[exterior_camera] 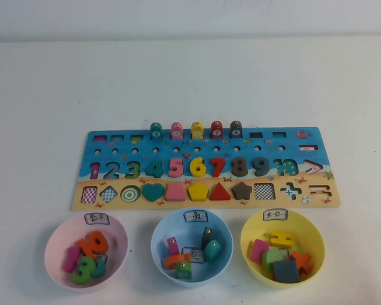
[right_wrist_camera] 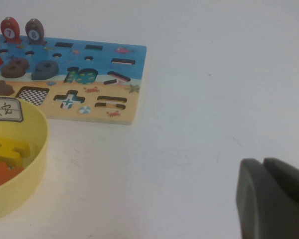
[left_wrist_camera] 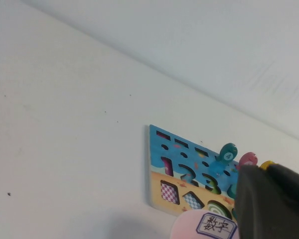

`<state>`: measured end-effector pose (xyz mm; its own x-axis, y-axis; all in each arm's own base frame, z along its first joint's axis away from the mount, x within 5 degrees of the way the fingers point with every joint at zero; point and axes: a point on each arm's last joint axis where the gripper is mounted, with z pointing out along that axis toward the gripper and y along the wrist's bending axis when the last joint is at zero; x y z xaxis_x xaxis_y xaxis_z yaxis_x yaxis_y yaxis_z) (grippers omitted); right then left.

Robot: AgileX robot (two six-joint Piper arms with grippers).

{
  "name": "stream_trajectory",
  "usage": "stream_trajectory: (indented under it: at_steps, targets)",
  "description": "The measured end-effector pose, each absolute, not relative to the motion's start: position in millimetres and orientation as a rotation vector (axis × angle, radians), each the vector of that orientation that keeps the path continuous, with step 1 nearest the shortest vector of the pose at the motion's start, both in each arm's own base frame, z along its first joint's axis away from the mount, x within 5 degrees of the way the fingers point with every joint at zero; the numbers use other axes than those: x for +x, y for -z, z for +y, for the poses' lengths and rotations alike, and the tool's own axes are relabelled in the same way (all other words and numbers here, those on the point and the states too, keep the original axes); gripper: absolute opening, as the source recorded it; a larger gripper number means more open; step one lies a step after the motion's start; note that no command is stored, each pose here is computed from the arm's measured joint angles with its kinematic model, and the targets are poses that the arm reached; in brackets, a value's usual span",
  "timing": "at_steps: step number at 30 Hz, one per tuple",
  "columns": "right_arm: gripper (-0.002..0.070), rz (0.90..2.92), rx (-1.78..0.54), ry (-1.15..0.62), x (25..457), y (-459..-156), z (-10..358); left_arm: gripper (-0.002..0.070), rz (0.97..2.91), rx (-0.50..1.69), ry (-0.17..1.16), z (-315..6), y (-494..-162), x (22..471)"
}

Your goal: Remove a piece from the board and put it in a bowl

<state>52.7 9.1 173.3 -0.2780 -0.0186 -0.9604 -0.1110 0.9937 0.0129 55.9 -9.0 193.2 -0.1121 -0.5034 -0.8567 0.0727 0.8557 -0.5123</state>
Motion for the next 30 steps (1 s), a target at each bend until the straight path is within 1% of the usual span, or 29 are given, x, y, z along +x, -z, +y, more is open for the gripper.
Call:
stream_trajectory:
  at_steps: [4,6,13,17,23,30]
  targets:
    - [-0.0018,1.851,-0.094,-0.089,52.7,-173.3,9.1,-0.0005,1.626,-0.276,0.436,-8.6,-193.0,56.0]
    - [-0.0018,1.851,-0.094,-0.089,52.7,-173.3,9.1,-0.0005,1.627,-0.267,0.426,-8.6,-193.0,56.0]
    - [-0.0018,1.851,-0.094,-0.089,52.7,-173.3,9.1,-0.0005,1.634,-0.294,0.473,-10.0,-194.1,55.4]
    - [-0.0018,1.851,-0.094,-0.089,52.7,-173.3,9.1,-0.0005,1.670,-0.293,0.511,-13.1,-210.2,55.7]
    - [-0.0018,1.851,-0.094,-0.089,52.7,-173.3,9.1,-0.0005,1.872,-0.202,0.494,-20.9,-246.3,70.9]
    - [-0.0018,1.851,-0.094,-0.089,52.7,-173.3,9.1,-0.0004,2.122,0.001,0.437,-30.4,-285.7,112.7]
